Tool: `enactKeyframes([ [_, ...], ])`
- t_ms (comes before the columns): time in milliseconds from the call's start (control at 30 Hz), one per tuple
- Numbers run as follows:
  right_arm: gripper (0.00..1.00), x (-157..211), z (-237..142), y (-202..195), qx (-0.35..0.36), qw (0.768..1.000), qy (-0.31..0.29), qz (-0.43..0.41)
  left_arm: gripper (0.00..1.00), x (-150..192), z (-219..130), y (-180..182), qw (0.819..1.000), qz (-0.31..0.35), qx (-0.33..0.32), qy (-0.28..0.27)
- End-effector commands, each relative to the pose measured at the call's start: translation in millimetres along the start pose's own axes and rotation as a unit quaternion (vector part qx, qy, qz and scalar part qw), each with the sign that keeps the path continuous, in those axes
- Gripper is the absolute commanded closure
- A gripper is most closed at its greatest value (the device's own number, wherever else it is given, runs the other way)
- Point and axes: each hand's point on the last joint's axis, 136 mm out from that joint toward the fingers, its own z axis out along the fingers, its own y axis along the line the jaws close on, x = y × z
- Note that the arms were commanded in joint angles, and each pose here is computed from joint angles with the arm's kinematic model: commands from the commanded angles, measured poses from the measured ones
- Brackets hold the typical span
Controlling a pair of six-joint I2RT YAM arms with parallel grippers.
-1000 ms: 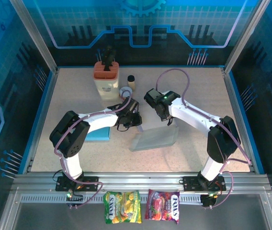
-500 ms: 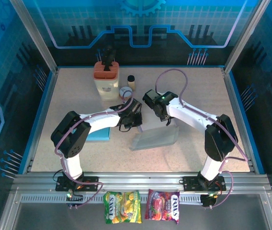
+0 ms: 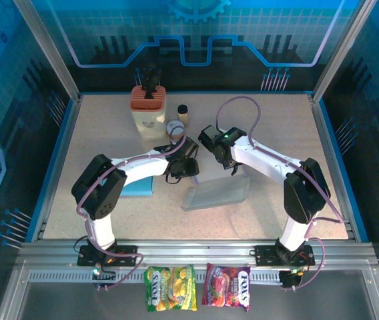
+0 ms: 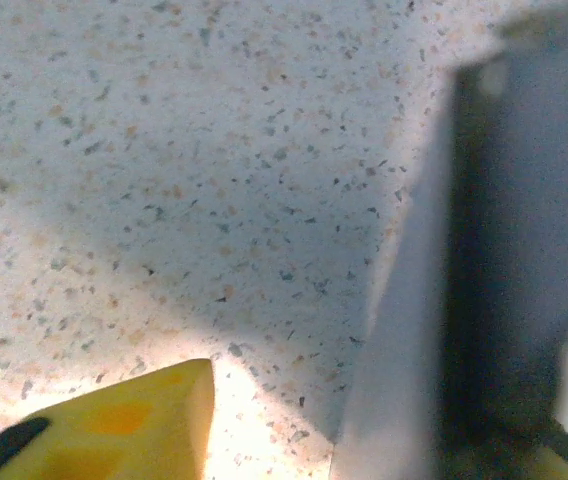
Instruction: Fold the paper box
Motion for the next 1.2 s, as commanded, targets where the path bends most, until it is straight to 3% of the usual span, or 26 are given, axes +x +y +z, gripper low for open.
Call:
enactKeyframes([
  [0, 1.00, 2, 1, 0, 0.003, 1.000, 0.008, 0.003, 0.50, -7, -28, -16, 0.999, 0.000, 0.043, -0.018],
  [100, 1.00, 4, 4, -1, 0.001, 1.000, 0.014, 0.004, 0.44, -6, -38, -32, 0.996, 0.000, 0.090, -0.015],
  [233, 1.00, 7, 10, -2, 0.001, 1.000, 0.026, 0.009, 0.42, 0, -40, -37, 0.994, -0.004, 0.110, 0.000],
  [800, 1.00, 35, 74, -20, 0.032, 0.987, 0.134, 0.076, 0.45, -13, -104, -22, 0.993, 0.002, 0.101, -0.063],
  [1033, 1.00, 61, 102, -28, 0.067, 0.965, 0.220, 0.127, 0.45, 5, -120, 6, 0.994, -0.010, 0.087, -0.062],
  [1167, 1.00, 81, 110, -39, 0.091, 0.936, 0.281, 0.192, 0.45, 16, -129, 18, 0.995, -0.016, 0.084, -0.056],
])
